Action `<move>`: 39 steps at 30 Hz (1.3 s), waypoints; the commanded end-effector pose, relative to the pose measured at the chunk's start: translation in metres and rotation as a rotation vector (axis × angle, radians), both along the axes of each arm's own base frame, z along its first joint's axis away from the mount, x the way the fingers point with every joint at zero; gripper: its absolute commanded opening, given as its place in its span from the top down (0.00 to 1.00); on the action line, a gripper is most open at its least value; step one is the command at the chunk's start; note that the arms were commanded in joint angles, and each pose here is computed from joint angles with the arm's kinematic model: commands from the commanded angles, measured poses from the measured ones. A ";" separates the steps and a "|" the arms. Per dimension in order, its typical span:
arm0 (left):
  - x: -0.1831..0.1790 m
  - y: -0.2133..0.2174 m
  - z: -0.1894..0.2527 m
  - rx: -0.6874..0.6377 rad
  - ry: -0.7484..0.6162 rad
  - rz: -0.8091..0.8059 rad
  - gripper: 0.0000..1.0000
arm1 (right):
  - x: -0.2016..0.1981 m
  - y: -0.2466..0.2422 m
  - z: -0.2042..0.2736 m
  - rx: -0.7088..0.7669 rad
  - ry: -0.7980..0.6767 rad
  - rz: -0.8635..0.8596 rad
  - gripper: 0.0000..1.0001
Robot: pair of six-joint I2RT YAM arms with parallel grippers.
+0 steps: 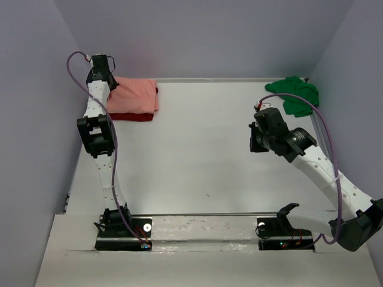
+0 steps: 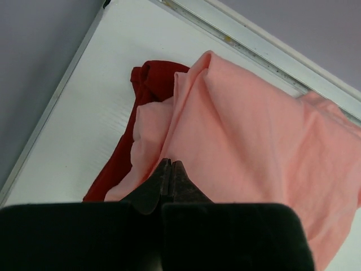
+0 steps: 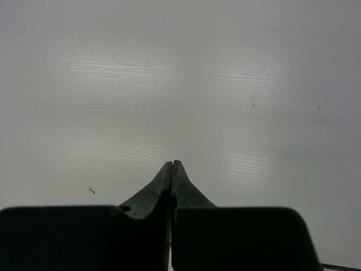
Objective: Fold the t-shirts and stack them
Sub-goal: Put the neatly folded tshirt into the corner of the board with the left arm
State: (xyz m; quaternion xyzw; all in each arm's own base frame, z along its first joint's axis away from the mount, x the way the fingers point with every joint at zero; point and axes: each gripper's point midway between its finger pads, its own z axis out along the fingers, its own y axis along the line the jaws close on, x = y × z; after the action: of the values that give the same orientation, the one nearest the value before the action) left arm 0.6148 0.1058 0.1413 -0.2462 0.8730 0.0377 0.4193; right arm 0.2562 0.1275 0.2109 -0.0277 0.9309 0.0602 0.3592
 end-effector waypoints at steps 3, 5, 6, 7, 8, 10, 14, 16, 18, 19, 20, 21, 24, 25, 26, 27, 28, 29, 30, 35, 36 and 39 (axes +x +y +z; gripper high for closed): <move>0.006 0.016 -0.038 -0.012 0.051 -0.006 1.00 | 0.007 0.002 0.013 0.000 -0.023 -0.015 1.00; 0.006 0.026 -0.040 -0.018 0.041 0.024 1.00 | 0.007 0.003 0.007 -0.006 -0.005 -0.021 1.00; 0.006 0.030 -0.039 -0.026 0.033 0.039 1.00 | 0.007 0.003 0.006 -0.006 -0.001 -0.021 1.00; 0.005 0.034 -0.033 -0.031 0.019 0.052 1.00 | 0.007 0.003 0.004 -0.004 -0.002 -0.020 1.00; 0.006 0.038 -0.030 -0.033 0.002 0.061 1.00 | 0.007 0.003 0.000 -0.007 0.009 -0.023 1.00; 0.009 0.041 -0.007 -0.018 -0.056 0.066 1.00 | 0.006 0.004 -0.003 -0.006 0.021 -0.023 1.00; 0.007 0.049 0.014 0.004 -0.071 0.078 1.00 | 0.004 0.005 -0.003 0.003 0.021 -0.018 1.00; 0.007 0.045 0.029 -0.004 -0.094 0.062 1.00 | 0.004 0.006 -0.003 0.009 0.021 -0.014 1.00; 0.004 0.040 0.054 -0.014 -0.144 0.051 1.00 | 0.003 0.006 -0.002 0.010 0.020 -0.012 1.00; 0.004 0.038 0.058 -0.018 -0.158 0.050 1.00 | 0.002 0.006 -0.002 0.012 0.021 -0.012 1.00; 0.003 0.037 0.067 -0.016 -0.178 0.045 1.00 | 0.001 0.005 -0.002 0.013 0.020 -0.011 1.00; -0.001 0.035 0.090 -0.009 -0.218 0.042 1.00 | 0.001 0.006 -0.002 0.017 0.017 -0.010 1.00; -0.008 0.030 0.128 0.004 -0.284 0.033 1.00 | -0.002 0.004 -0.002 0.023 0.013 -0.011 1.00; -0.010 0.029 0.137 0.007 -0.299 0.032 1.00 | -0.003 0.005 -0.003 0.027 0.013 -0.010 1.00; -0.013 0.027 0.148 0.013 -0.317 0.033 1.00 | -0.003 0.005 -0.003 0.031 0.012 -0.008 1.00; -0.018 0.022 0.168 0.023 -0.348 0.023 1.00 | -0.002 0.005 -0.004 0.029 0.010 -0.008 1.00; -0.021 0.019 0.178 0.030 -0.364 0.019 1.00 | -0.002 0.004 -0.003 0.026 0.006 -0.010 1.00; -0.025 0.016 0.188 0.036 -0.380 0.015 1.00 | -0.001 0.004 -0.004 0.022 0.006 -0.011 1.00; -0.032 0.008 0.209 0.043 -0.413 -0.003 1.00 | 0.001 0.003 -0.003 0.016 0.001 -0.013 1.00; -0.058 -0.036 0.245 0.016 -0.449 -0.093 0.97 | 0.011 -0.001 0.005 -0.009 -0.040 -0.040 1.00; -0.069 -0.056 0.261 0.002 -0.477 -0.124 0.96 | 0.014 -0.002 0.009 -0.015 -0.052 -0.050 1.00; -0.094 -0.093 0.262 -0.031 -0.475 -0.182 0.87 | 0.024 -0.006 0.011 -0.048 -0.074 -0.080 1.00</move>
State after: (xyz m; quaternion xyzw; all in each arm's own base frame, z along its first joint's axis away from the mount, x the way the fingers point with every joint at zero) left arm 0.5538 0.0646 0.3905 -0.2096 0.7614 -0.0305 0.6127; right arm 0.2580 0.1226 0.2001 -0.0147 0.9365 0.0397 0.3482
